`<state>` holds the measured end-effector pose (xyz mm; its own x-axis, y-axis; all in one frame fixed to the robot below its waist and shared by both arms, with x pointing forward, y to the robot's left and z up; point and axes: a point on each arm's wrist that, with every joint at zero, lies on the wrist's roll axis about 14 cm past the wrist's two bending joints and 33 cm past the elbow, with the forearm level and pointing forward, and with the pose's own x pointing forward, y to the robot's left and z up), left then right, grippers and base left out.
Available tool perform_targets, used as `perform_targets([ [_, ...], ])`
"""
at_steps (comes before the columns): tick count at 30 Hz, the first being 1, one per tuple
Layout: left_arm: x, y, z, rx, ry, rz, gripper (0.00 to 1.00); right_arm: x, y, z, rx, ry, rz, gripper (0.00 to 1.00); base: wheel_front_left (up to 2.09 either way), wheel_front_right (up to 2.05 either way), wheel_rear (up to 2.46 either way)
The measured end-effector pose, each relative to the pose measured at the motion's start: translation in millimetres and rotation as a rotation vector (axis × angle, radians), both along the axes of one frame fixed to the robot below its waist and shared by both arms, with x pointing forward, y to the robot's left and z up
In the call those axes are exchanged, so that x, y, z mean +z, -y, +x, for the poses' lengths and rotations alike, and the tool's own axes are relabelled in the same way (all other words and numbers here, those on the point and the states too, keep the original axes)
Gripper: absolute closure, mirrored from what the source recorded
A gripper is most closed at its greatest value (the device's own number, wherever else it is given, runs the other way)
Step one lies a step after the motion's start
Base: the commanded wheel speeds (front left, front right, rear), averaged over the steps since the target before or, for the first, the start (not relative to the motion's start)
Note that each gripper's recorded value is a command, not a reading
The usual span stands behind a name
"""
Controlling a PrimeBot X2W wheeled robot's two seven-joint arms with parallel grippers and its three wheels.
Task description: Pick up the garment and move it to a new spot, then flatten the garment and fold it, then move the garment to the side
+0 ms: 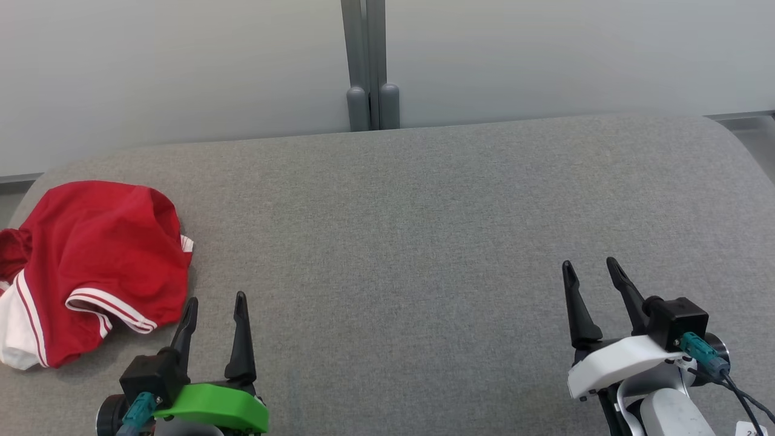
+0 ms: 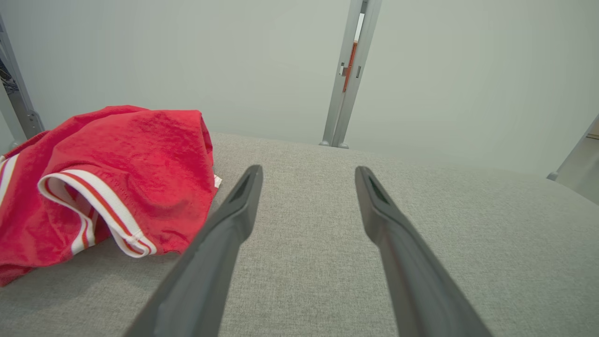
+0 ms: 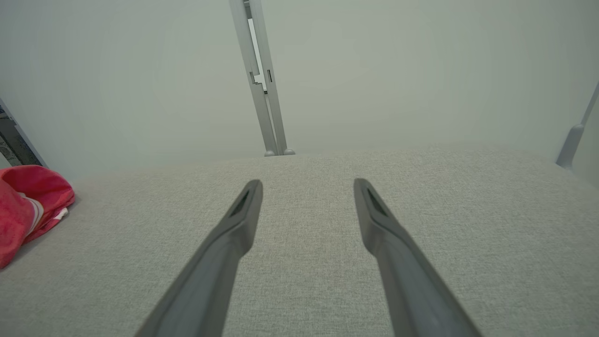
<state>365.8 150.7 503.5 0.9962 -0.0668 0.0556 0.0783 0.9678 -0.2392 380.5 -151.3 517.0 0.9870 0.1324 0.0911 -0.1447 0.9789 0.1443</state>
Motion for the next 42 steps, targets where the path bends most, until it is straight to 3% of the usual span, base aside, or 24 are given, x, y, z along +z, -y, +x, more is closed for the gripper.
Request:
perform_targets([
  [16, 0, 4, -3, -0.015, 0.022, 0.067, 0.00, 4, -5, -2, 0.018, 0.037, -0.089, 0.00, 0.00, 0.00, 0.00],
  [42, -3, -6, -2, 0.028, 0.008, 0.012, 0.00, -1, -1, 1, 0.004, 0.019, -0.033, 0.00, 0.00, 0.00, 0.00],
])
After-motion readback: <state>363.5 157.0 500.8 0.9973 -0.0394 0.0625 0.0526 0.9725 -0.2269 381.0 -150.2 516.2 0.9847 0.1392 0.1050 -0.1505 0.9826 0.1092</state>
